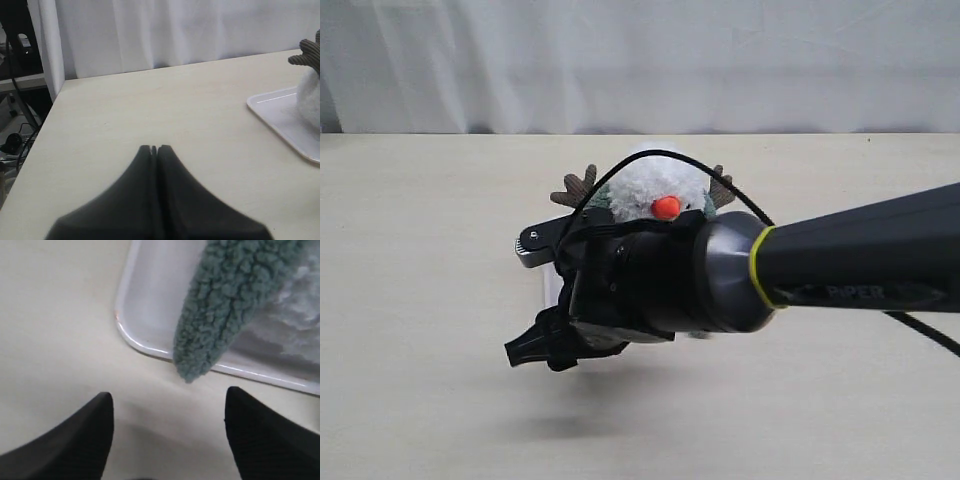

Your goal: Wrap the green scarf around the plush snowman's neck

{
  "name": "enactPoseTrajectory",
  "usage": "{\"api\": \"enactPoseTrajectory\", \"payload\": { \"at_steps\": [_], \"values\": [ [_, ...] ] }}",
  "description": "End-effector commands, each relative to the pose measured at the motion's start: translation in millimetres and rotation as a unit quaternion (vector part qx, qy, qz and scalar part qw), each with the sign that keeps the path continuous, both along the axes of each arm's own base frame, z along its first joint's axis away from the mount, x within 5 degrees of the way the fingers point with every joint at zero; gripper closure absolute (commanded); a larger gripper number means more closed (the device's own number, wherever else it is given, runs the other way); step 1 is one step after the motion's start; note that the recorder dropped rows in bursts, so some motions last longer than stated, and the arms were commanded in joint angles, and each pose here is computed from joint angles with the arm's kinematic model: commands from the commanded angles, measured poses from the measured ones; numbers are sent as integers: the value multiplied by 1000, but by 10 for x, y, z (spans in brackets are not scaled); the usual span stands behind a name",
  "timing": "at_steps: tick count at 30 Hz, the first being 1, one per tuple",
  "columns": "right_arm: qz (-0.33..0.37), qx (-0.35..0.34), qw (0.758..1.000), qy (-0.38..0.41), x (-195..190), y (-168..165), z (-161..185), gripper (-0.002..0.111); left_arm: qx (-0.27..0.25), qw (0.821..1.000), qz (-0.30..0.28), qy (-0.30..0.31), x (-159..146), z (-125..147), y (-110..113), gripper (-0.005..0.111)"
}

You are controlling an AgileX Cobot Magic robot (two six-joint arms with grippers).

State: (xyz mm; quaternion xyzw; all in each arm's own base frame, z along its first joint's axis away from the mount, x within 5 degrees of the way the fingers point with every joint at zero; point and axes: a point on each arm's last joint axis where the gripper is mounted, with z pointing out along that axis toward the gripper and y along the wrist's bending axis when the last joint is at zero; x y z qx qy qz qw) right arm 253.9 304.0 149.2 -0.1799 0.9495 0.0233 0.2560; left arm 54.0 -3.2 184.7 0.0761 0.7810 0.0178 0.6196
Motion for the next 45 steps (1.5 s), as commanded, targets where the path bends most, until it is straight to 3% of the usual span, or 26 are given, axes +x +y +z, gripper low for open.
{"api": "enactPoseTrajectory", "payload": {
  "at_steps": [1,5,9,11,13,16,20,22,30,36,38,45],
  "values": [
    [-13,-18,999,-48,108,-23,-60,49,-2,1000,-3,-6,1,7,-5,107],
    [-35,-17,996,-77,166,-40,-70,56,-2,1000,-3,-6,1,7,-5,107],
    [-24,54,995,-79,185,100,-170,72,-2,1000,-3,-6,1,7,-5,107],
    [-58,40,995,-71,224,26,-226,69,-2,1000,-3,-6,1,7,-5,107],
    [-91,18,993,-71,248,-61,-218,60,-2,1000,-3,-6,1,7,-5,107],
    [-80,34,994,-68,250,-30,-218,53,-2,1000,-3,-6,1,7,-5,107],
    [-44,96,992,-63,241,97,-197,53,-2,1000,-3,-6,1,7,-5,107],
    [-60,110,990,-67,252,102,-186,53,-2,1000,-3,-6,1,7,-5,107],
    [-95,106,988,-60,358,-1,-291,53,-2,1000,-3,-6,1,7,-5,107],
    [-70,131,988,-51,432,-7,-320,53,-2,1000,-3,-6,1,7,-5,107],
    [-54,137,988,-51,446,3,-314,58,-2,1000,-3,-6,1,7,-5,107],
    [-15,114,992,-60,443,6,-315,91,-2,1000,-3,-6,1,7,-5,107]
  ]
}}
